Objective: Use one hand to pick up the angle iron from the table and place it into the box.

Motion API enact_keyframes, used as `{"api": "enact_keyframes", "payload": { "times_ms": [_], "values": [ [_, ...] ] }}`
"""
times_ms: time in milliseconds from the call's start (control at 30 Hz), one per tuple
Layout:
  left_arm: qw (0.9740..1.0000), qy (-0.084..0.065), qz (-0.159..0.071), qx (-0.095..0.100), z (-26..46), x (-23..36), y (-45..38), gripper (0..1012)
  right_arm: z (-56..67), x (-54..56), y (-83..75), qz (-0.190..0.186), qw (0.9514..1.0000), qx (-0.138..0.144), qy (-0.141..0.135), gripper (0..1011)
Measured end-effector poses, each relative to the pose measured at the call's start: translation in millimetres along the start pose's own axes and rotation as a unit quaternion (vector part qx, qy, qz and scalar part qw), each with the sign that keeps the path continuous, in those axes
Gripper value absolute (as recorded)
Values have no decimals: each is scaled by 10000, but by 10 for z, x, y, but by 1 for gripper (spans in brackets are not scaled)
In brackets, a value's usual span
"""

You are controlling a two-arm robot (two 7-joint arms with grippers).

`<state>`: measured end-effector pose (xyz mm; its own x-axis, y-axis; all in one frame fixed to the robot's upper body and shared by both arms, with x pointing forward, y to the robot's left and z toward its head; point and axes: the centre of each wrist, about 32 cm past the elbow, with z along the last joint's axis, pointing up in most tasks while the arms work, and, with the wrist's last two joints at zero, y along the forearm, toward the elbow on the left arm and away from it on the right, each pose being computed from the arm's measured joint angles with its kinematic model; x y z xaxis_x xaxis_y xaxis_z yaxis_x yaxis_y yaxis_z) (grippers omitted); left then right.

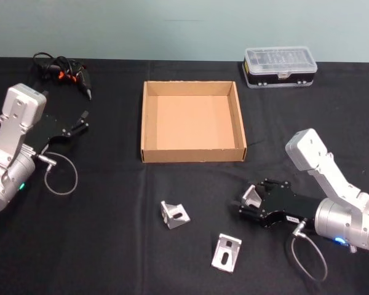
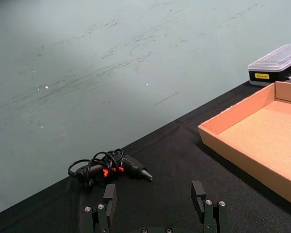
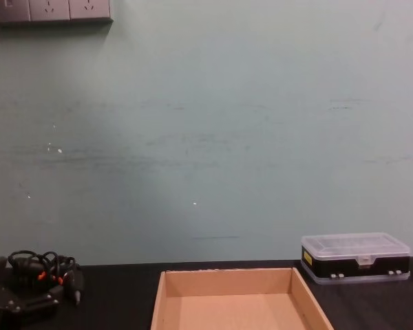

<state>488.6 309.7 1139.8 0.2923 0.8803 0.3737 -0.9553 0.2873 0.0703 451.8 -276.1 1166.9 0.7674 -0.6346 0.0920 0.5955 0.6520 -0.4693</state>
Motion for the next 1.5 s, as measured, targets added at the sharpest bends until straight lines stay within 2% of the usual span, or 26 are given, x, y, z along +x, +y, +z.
{"api": "enact_keyframes", "payload": {
  "times_ms": [233,600,733,1000,1033,1133,1267,1500],
  "values": [
    [10000,0,0,0,0,0,0,1011,-13,3,-5,-11,10000,9,-3,458],
    [10000,0,0,0,0,0,0,1011,-33,-11,6,-9,10000,31,8,450],
    [10000,0,0,0,0,0,0,1011,-2,-20,-31,-39,9999,88,-30,450],
    [10000,0,0,0,0,0,0,1011,266,-12,-290,-306,9971,646,-271,450],
    [10000,0,0,0,0,0,0,1011,330,-9,-352,-379,9958,776,-318,450],
    [10000,0,0,0,0,0,0,1011,403,-9,-426,-473,9938,942,-359,450],
    [10000,0,0,0,0,0,0,1011,561,-13,-559,-652,9889,1261,-450,450],
    [10000,0,0,0,0,0,0,1011,720,-25,-645,-801,9832,1543,-547,450]
  ]
}}
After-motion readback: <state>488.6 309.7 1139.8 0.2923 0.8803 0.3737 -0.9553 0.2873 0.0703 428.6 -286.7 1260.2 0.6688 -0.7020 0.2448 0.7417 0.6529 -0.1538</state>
